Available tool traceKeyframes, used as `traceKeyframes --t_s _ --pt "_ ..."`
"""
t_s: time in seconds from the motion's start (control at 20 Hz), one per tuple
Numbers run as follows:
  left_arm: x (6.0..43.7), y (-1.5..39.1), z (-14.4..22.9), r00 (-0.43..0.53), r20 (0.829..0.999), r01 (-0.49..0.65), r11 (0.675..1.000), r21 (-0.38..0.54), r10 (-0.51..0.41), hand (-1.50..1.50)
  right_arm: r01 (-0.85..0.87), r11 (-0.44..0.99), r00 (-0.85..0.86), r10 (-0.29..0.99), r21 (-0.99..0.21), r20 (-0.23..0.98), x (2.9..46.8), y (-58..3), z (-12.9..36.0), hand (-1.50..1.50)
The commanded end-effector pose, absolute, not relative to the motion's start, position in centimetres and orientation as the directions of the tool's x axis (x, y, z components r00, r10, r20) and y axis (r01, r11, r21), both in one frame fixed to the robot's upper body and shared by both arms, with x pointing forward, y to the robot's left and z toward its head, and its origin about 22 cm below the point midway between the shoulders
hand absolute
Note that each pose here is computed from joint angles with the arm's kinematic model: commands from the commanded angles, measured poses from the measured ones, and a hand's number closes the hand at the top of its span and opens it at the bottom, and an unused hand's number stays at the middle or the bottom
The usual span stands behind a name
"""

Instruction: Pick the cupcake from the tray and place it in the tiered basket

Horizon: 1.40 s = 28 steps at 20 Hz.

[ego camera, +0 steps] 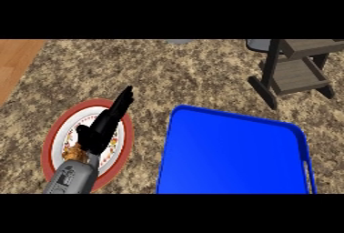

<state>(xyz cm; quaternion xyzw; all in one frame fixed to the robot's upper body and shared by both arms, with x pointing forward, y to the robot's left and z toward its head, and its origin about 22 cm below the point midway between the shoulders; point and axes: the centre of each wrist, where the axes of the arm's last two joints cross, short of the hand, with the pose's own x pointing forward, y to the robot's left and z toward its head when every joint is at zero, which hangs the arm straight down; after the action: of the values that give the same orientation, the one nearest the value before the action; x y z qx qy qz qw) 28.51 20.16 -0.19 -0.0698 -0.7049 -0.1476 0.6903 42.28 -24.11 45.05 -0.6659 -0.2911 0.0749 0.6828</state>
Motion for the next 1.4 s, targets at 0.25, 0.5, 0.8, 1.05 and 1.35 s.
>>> traceKeyframes --t_s 0.25,0.5,0.8,1.05,1.35 --pt "28.3 19.5 -0.4 -0.039 0.994 0.331 0.937 0.111 -0.104 0.0 0.267 0.181 0.885 0.343 -0.947 0.315 44.5 -27.0 41.6 1.5" --pt "28.5 18.9 -0.2 -0.052 0.993 0.33 0.936 0.12 -0.109 0.0 0.261 0.207 0.882 0.347 -0.943 0.32 45.4 -27.7 39.4 1.5" --pt "28.4 18.7 -0.7 -0.056 0.993 0.341 0.933 0.113 -0.1 0.0 0.333 0.291 0.849 0.321 -0.897 0.42 45.7 -28.3 38.4 1.5" --pt "28.4 18.9 -0.5 -0.065 0.993 0.342 0.933 0.117 -0.101 0.0 0.437 0.423 0.831 0.148 -0.794 0.536 45.7 -29.1 38.0 1.5" --pt "29.2 19.1 0.1 -0.076 0.992 0.33 0.936 0.125 -0.105 0.0 0.551 0.504 0.779 -0.022 -0.665 0.627 46.0 -29.0 37.3 -1.5"
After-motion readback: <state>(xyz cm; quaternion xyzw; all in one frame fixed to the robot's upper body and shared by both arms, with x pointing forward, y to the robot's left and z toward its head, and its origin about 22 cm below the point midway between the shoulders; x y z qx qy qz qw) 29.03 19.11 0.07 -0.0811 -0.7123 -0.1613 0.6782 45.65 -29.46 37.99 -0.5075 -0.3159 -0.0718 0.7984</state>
